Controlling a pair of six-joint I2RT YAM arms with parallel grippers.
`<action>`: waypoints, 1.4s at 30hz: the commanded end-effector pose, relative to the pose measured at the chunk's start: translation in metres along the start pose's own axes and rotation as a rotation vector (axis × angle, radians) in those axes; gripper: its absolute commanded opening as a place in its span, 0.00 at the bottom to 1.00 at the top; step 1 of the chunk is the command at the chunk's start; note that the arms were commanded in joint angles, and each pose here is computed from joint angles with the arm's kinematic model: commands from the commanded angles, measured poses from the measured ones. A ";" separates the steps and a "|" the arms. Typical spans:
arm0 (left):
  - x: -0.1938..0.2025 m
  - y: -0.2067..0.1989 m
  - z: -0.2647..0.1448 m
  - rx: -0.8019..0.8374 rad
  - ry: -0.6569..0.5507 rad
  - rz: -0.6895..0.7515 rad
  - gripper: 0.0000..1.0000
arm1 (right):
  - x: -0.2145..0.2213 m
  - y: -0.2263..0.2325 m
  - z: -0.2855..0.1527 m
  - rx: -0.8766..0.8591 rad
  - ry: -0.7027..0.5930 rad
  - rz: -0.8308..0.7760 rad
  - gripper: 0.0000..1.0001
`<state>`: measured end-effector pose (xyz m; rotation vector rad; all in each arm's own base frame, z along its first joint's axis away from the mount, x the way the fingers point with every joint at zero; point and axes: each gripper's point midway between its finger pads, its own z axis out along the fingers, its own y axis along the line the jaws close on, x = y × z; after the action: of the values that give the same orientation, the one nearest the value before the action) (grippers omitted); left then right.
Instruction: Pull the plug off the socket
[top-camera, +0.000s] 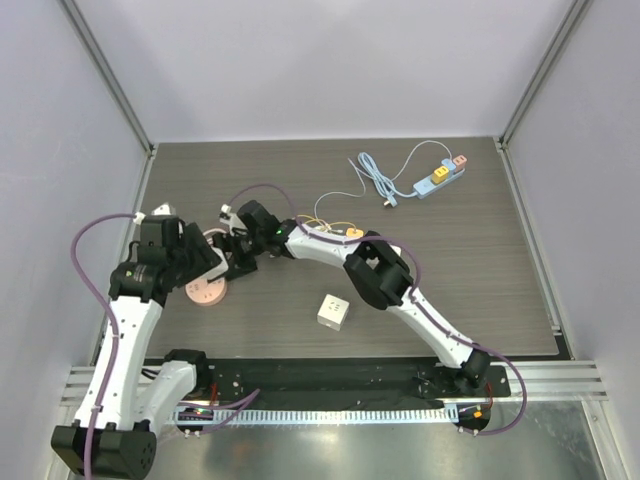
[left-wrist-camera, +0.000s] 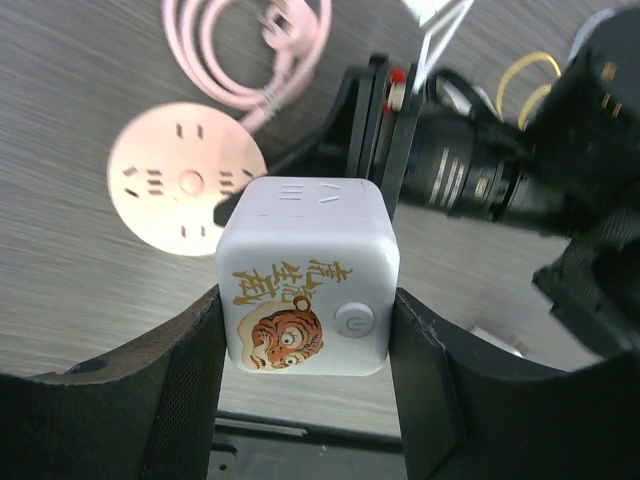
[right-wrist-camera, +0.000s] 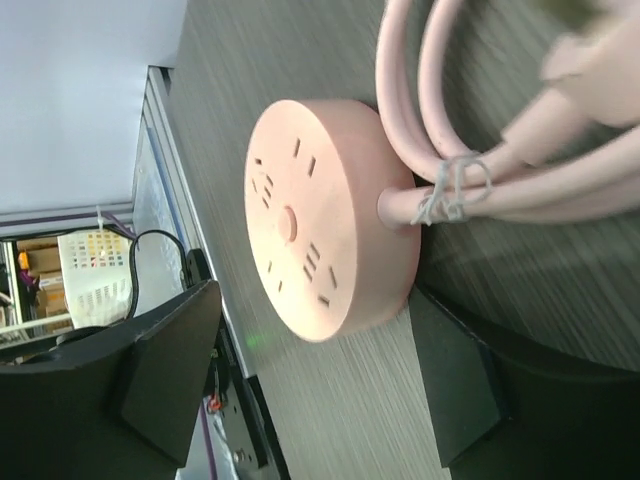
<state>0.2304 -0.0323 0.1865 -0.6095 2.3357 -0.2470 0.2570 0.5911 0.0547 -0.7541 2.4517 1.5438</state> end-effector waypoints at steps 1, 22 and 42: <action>0.021 -0.030 -0.010 0.185 0.090 -0.040 0.00 | -0.027 0.022 -0.048 0.021 -0.044 -0.034 0.83; 0.083 -0.132 0.016 0.612 0.061 -0.343 0.01 | -0.078 0.030 -0.279 0.260 -0.501 -0.024 0.96; 0.176 -0.147 0.042 0.523 0.126 -0.305 0.00 | 0.009 -0.029 -0.333 0.409 -0.490 0.042 0.96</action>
<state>0.1918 -0.2457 0.0926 -0.6006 2.2407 -0.9852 0.3071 0.2876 0.1590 -0.1780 2.3799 1.0197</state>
